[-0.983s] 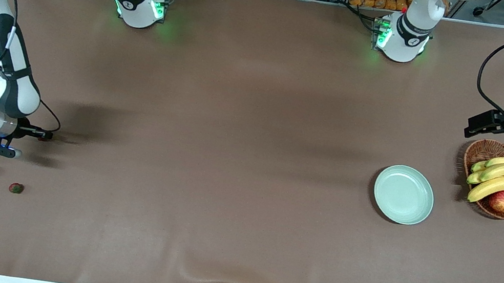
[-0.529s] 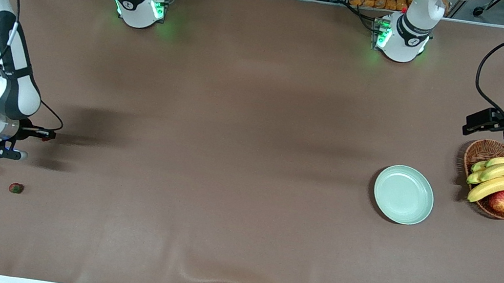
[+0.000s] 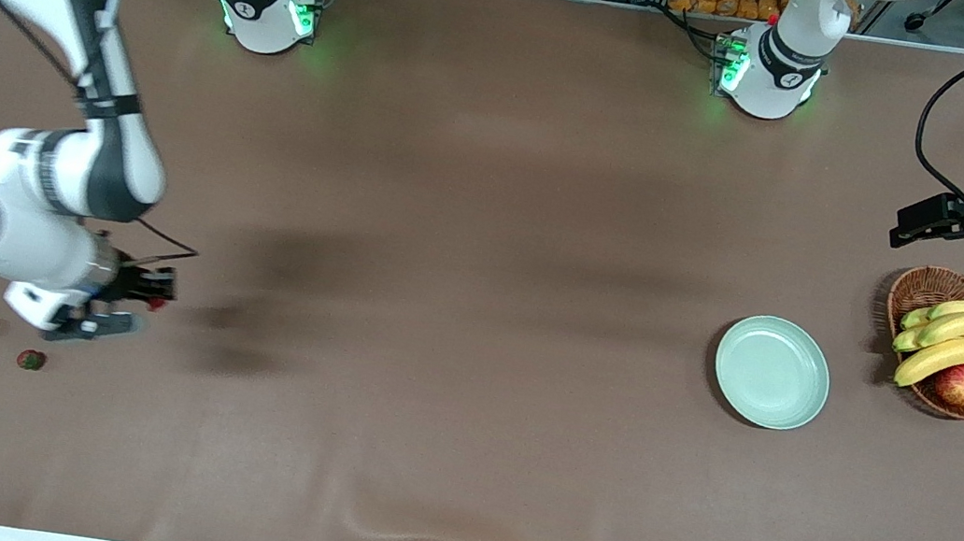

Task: Collect all strawberries into plate
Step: 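Carry the strawberry with the right gripper toward the table middle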

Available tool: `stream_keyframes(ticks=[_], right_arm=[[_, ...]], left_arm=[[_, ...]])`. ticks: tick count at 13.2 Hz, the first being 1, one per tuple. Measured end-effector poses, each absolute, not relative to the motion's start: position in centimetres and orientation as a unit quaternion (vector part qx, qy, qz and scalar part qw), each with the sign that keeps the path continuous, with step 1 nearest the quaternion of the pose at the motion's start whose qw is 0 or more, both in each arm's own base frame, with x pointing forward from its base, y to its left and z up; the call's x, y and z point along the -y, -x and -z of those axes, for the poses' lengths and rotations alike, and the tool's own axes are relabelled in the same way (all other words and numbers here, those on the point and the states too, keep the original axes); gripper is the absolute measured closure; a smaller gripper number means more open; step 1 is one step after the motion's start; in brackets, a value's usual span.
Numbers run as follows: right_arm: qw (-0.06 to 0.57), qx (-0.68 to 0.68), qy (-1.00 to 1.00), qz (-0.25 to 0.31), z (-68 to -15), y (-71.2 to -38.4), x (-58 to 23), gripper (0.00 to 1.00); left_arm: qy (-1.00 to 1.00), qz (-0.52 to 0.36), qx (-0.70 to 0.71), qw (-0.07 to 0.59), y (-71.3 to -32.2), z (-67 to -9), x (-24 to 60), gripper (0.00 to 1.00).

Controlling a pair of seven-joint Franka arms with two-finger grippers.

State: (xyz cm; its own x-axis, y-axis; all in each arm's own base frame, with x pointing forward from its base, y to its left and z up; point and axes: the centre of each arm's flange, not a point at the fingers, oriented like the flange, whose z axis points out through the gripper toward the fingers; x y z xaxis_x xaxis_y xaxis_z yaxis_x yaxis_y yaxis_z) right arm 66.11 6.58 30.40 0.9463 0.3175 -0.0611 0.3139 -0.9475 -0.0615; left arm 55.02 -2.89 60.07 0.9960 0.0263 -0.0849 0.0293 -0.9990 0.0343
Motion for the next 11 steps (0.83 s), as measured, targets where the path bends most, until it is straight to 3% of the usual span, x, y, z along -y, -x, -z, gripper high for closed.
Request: stream_keyframes(ticks=[5, 11], right_arm=[[0.070, 0.209, 0.975, -0.023, -30.2, -64.7, -24.9, 0.68], [0.092, 0.203, 0.975, 0.010, -23.7, -60.5, -42.7, 0.68]], left_arm=[[-0.999, 0.032, -0.008, 0.018, -55.8, -58.3, 3.7, 0.00], [-0.999, 0.041, -0.007, 0.018, -56.6, -53.3, 4.1, 0.00]])
